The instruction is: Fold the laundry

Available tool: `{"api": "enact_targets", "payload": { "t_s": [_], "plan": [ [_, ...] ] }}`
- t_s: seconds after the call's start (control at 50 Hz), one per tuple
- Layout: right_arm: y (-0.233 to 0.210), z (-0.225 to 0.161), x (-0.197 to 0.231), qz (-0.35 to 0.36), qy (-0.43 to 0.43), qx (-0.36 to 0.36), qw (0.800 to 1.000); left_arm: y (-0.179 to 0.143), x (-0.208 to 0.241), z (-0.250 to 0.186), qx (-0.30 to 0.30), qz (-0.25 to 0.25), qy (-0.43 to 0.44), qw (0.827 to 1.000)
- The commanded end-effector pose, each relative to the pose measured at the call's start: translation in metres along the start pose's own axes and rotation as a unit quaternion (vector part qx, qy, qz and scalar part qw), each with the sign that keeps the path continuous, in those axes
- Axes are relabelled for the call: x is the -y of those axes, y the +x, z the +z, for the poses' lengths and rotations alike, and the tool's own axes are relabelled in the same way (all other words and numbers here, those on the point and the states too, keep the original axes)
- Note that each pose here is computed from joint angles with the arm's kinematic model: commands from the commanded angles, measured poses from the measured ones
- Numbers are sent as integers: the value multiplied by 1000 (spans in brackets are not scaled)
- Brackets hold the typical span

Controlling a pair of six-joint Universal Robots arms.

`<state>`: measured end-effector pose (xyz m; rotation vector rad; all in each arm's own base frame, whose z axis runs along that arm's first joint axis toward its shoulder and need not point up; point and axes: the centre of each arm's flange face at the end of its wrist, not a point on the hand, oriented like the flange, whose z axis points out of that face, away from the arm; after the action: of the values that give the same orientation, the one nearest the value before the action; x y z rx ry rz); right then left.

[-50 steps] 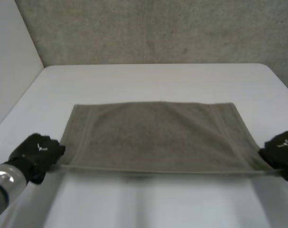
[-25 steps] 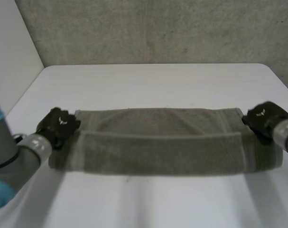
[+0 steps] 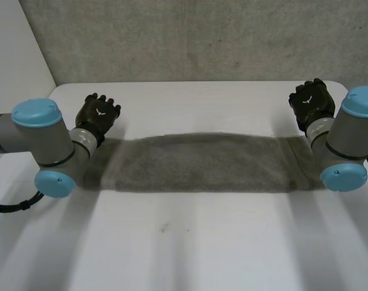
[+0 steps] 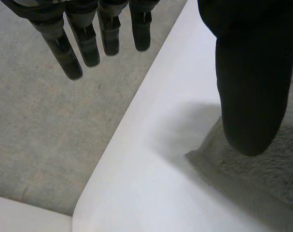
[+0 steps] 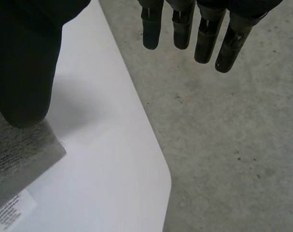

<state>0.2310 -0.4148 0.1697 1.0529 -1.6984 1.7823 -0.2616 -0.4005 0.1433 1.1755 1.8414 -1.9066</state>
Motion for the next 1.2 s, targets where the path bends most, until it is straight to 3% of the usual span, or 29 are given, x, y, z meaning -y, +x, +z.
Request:
{"api": "enact_targets", "payload": {
  "t_s": [0.02, 0.14, 0.18, 0.34, 0.54, 0.88, 0.98, 1.08, 1.2],
  "plan": [
    [29, -23, 22, 30, 8, -18, 999, -8, 19, -24, -2, -7, 4, 1000],
    [34, -63, 35, 95, 20, 46, 994, -15, 30, -56, -7, -50, 0, 999],
    [33, -74, 31, 108, 5, 74, 991, -18, 35, -80, -8, -89, -1, 996],
    [33, -108, -16, 193, -143, 170, 956, -11, 34, -121, -1, -193, 12, 981],
    [21, -106, -54, 235, -127, 188, 945, -7, 29, -129, 15, -219, 33, 975],
    [8, -78, -93, 218, -121, 153, 956, -10, 26, -128, 19, -221, 30, 975],
    [32, -67, -108, 172, -127, 89, 973, -10, 26, -128, 19, -221, 30, 975],
    [70, -63, -134, 68, -181, 0, 981, -11, 27, -129, 21, -221, 31, 975],
    [82, -63, -119, 52, -155, -15, 986, -13, 29, -130, 24, -221, 36, 974]
  ]
}}
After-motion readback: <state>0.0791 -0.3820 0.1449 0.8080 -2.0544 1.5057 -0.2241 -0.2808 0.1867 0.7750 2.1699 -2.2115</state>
